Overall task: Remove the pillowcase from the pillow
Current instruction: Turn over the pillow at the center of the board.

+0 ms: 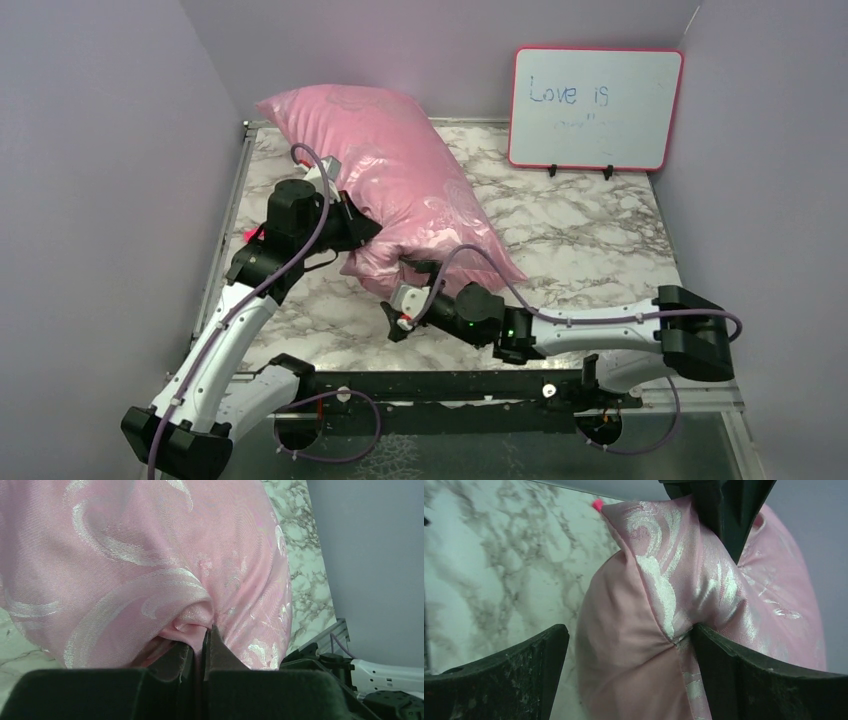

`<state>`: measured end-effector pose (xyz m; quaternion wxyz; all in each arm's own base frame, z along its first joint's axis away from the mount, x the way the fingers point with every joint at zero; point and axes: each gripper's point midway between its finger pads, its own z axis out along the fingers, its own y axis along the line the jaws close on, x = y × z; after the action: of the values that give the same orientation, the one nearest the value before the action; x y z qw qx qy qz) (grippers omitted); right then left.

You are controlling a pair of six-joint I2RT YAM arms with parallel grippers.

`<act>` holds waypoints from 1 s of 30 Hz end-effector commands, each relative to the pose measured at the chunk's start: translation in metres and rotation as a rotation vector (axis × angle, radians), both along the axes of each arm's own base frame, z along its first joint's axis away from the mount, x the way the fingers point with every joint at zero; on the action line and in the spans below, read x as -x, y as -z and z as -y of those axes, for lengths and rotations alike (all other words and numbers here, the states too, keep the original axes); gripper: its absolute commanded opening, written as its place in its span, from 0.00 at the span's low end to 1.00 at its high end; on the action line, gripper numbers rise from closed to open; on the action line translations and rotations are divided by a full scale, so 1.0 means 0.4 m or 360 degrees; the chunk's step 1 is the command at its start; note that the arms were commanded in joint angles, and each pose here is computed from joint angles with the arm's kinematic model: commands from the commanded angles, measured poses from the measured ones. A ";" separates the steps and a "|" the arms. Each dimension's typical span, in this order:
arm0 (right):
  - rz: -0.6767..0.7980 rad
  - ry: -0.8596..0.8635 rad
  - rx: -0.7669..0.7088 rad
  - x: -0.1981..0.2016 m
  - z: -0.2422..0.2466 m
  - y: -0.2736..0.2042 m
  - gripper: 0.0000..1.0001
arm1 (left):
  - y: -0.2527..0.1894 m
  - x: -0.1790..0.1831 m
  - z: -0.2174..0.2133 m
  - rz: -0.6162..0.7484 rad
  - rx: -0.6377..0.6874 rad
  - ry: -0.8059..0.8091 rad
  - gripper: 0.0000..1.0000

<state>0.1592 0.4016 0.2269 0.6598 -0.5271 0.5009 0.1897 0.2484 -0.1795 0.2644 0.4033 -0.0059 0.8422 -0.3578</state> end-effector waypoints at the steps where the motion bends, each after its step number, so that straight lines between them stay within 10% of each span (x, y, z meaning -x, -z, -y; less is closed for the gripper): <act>1: 0.0318 0.0537 -0.0186 -0.121 0.032 -0.140 1.00 | -0.159 0.041 0.030 0.0282 0.0116 0.0162 0.00; 7: 0.0434 0.0928 -0.0324 -0.180 0.090 -0.158 1.00 | -0.152 0.060 0.019 0.0279 0.0063 0.0186 0.00; 12: 0.0224 0.0961 -0.0392 -0.205 0.076 -0.132 0.49 | -0.176 0.070 0.016 0.0322 0.0048 0.0211 0.00; 21: -0.0827 0.0751 -0.0564 -0.233 0.096 -0.083 0.01 | -0.266 0.075 -0.082 0.0565 -0.0035 -0.0098 0.98; 30: -0.1368 0.0173 -0.0935 -0.119 0.179 -0.169 0.01 | -0.215 0.056 -0.145 0.0518 -0.0119 -0.0336 0.99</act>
<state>0.2470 0.3185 0.2585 0.5815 -0.1824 0.7125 0.3477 0.2125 -0.1325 0.3789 0.5809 0.0130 0.7488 -0.3189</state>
